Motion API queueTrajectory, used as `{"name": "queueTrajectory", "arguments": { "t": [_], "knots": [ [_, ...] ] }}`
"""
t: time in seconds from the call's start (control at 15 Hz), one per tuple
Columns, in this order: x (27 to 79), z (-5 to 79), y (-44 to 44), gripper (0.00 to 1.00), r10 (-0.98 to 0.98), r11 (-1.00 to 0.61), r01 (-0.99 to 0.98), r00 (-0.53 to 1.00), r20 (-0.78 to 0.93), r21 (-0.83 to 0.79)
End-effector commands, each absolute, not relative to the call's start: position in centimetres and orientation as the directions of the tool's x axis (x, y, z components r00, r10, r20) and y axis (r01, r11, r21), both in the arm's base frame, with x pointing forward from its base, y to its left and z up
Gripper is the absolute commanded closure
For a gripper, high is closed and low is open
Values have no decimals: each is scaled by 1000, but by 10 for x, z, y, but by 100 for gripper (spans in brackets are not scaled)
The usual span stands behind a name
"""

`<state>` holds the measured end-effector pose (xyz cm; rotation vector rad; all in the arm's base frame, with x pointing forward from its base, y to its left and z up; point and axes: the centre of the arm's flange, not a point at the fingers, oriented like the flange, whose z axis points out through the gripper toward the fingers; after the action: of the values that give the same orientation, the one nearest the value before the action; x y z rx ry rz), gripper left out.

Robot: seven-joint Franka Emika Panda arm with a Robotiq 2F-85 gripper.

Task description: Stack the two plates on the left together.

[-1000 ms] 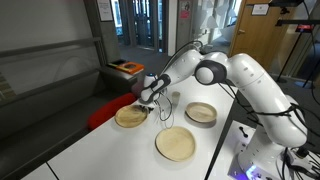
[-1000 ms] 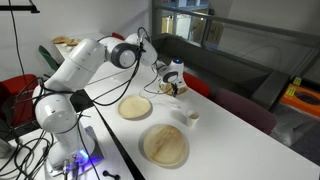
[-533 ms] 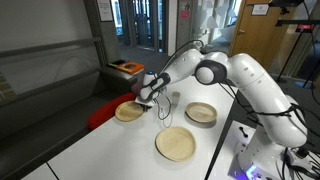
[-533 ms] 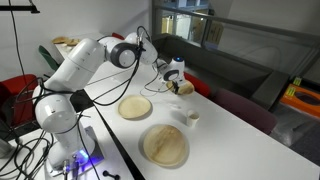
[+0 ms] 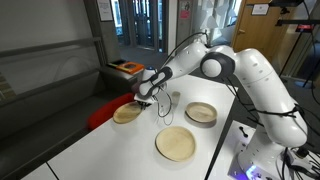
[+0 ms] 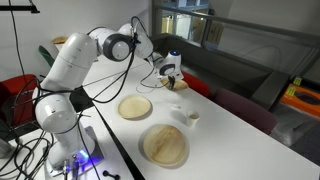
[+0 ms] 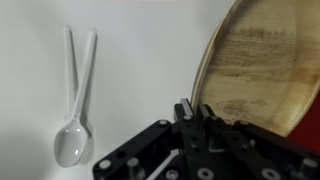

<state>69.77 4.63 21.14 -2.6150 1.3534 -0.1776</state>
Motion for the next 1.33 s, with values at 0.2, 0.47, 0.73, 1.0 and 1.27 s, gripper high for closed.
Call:
{"name": "queueTrajectory", "arguments": {
  "t": [0.2, 0.47, 0.73, 1.0, 1.27],
  "knots": [
    [597, 291, 36, 98, -573, -812, -574, 818, -37, -104],
    [559, 341, 18, 98, -464, -880, -467, 884, -54, -90],
    [540, 373, 22, 98, -400, -905, -404, 915, -61, -133],
    [517, 376, 33, 98, -299, -944, -316, 942, -148, -100],
    [483, 383, 28, 98, -214, -971, -230, 956, -199, -60]
  ]
}}
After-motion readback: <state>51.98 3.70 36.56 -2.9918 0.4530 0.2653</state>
